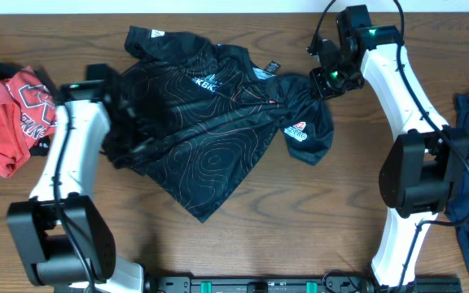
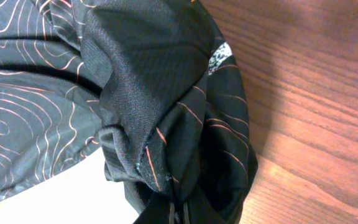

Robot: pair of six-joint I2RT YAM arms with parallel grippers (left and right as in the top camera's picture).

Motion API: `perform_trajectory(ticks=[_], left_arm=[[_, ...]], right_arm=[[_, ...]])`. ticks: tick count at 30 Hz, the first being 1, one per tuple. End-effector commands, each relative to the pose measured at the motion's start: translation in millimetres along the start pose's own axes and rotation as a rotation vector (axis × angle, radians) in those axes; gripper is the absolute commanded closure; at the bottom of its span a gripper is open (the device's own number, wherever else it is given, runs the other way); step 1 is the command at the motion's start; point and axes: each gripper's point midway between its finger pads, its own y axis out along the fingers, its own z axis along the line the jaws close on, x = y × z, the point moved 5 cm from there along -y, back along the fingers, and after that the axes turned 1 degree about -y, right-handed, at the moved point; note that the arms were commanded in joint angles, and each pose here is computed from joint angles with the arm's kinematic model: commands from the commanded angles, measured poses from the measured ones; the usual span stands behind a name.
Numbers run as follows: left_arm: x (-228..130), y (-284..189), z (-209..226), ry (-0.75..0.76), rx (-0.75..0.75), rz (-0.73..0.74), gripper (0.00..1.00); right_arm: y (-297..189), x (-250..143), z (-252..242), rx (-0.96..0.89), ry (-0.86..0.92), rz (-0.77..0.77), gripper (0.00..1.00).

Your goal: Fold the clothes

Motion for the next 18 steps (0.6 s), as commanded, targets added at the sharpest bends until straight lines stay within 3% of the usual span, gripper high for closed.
perform_trajectory(ticks=[1,8,11,18], left_arm=[[-25,18,-14,0.082,0.028,0.075,0.29],[-70,81,-19,0.132,0.083,0.152,0.28],[-84,105,-18,0.151,0.086,0.152,0.22],[-110,130,-20,0.224,0.107,0.164,0.23]], right_arm=[[-7,3,-7,-0.015,0.027,-0.026,0.99],[-11,1,-20,-0.011,0.058,-0.032,0.99],[-13,-2,-25,-0.012,0.073,-0.025,0.99],[-14,-3,-26,0.009,0.08,-0.029,0.99]])
